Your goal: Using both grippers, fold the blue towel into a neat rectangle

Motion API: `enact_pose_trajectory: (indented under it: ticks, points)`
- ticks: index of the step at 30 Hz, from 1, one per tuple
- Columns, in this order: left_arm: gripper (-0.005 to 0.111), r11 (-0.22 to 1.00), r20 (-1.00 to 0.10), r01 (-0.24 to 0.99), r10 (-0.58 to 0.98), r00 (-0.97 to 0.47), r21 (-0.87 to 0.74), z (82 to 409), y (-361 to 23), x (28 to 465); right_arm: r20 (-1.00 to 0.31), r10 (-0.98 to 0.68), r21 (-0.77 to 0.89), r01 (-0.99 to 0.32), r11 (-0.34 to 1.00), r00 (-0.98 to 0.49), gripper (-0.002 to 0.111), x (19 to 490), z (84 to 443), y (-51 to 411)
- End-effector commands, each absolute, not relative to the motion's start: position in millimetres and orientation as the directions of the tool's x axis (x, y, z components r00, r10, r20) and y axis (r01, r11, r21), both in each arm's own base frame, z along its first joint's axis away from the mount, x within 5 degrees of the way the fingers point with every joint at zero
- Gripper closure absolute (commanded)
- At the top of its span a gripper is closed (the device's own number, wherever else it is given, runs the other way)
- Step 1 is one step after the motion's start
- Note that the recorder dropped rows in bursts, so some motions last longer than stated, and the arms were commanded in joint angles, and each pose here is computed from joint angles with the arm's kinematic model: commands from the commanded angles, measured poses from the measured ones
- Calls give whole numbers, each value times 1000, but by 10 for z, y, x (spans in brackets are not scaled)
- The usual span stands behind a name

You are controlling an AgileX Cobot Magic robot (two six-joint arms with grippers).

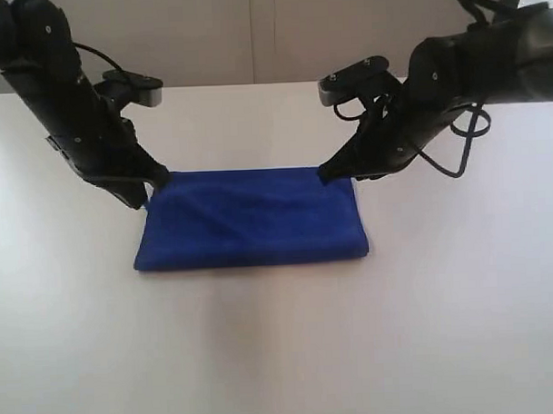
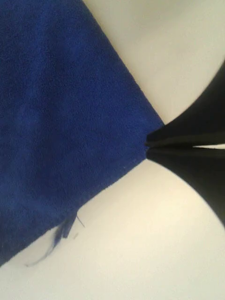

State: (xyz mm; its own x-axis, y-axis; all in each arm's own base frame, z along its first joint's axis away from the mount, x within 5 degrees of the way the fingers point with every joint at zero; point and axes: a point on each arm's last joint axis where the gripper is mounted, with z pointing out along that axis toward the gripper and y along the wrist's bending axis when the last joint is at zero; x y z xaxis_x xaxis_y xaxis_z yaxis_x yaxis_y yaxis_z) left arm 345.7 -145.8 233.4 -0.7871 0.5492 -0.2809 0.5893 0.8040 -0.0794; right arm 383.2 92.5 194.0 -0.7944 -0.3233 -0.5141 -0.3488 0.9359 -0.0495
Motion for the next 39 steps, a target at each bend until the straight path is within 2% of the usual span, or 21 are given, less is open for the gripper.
enact_pose_trajectory:
  ticks: [1, 8, 11, 22, 30, 39]
  points:
    - [107, 832, -297, 552, 517, -803, -45, 2651, -1359, 3321, -521, -263, -21, -296, 955, -812, 108, 3748, 2143, 852]
    - [107, 851, -392, 525, 470, -791, -39, 3054, -1246, 3018, -532, -218, -3, -256, 967, -818, 108, 3596, 2402, 748]
    - [107, 856, -401, 516, 461, -792, -35, 3100, -1150, 2865, -537, -188, 6, -226, 974, -822, 108, 3515, 2447, 662]
    - [107, 933, -419, 356, 304, -856, -50, 3180, -582, 2485, -565, -15, 79, -72, 994, -825, 108, 3189, 2597, 257]
    - [107, 938, -532, 335, 240, -812, -88, 3316, -524, 2151, -667, 54, 94, -11, 996, -743, 108, 2813, 2734, 113]
    - [107, 940, -627, 333, 212, -750, -81, 3344, -459, 1761, -826, 99, 116, 5, 993, -556, 108, 2260, 2956, 84]
